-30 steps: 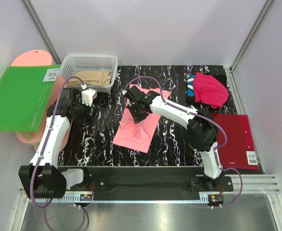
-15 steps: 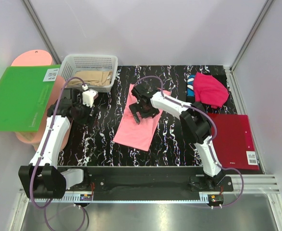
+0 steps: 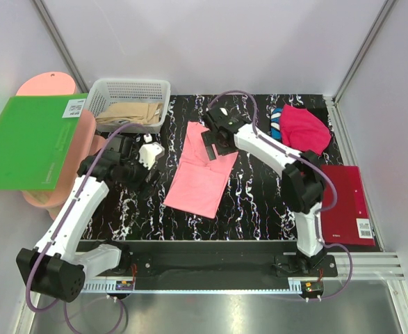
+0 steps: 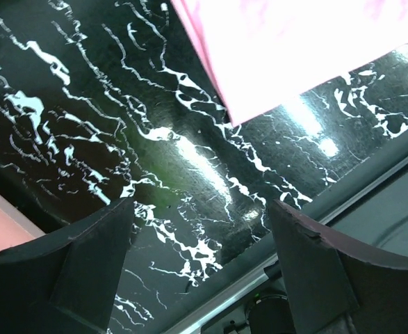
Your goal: Fold and stack the t-shirts
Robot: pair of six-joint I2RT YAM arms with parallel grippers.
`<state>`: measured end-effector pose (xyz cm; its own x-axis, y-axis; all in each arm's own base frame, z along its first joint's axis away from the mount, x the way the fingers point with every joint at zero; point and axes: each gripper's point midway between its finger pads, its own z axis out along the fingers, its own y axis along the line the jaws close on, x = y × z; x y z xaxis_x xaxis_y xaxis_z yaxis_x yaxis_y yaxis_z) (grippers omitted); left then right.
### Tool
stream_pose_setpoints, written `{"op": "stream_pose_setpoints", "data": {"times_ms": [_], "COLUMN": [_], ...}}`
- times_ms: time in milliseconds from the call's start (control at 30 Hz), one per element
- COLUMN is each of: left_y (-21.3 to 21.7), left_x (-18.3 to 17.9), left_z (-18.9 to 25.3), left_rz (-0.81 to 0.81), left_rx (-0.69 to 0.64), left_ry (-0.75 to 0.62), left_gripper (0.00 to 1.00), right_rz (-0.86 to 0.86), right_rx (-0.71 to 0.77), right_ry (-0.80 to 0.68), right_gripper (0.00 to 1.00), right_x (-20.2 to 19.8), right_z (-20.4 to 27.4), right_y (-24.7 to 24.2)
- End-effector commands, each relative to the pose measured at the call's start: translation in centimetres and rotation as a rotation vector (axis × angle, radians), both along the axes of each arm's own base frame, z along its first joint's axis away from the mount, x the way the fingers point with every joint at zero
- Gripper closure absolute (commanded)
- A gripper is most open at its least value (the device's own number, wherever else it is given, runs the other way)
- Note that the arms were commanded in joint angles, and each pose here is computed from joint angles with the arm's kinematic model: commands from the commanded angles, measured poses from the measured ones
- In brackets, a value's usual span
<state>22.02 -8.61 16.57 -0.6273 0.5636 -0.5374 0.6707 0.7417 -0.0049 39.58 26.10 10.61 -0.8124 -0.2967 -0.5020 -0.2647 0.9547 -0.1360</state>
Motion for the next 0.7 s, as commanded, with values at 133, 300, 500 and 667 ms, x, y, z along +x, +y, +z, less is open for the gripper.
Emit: {"op": "stream_pose_setpoints", "data": {"times_ms": [133, 300, 500, 667], "left_y": [1.2, 1.6, 1.7, 2.1], "left_x": [4.0, 5.7, 6.2, 6.4], "left_z": [1.6, -0.2, -0.9, -0.4], "left_rz": [0.158, 0.220, 0.239, 0.244], "left_rx": [0.044, 0.088, 0.091, 0.104], "left_ry": [-0.108, -0.054, -0.039, -0.060], "left_gripper": [0.12, 0.15, 0.16, 0.15], "right_rz": [0.339, 0.530, 0.618, 0.659], "right_rx": [-0.234, -0.350, -0.354, -0.356], "right_ry": [-0.204, -0.286, -0.275, -0.255], "right_gripper": [0.00, 0.00, 0.00, 0.00], "right_x": [-9.9, -16.8, -20.6, -22.4], "right_z": [2.5, 0.9, -1.5, -3.5], "right_y": [3.8, 7.9, 11.0, 12.9]}}
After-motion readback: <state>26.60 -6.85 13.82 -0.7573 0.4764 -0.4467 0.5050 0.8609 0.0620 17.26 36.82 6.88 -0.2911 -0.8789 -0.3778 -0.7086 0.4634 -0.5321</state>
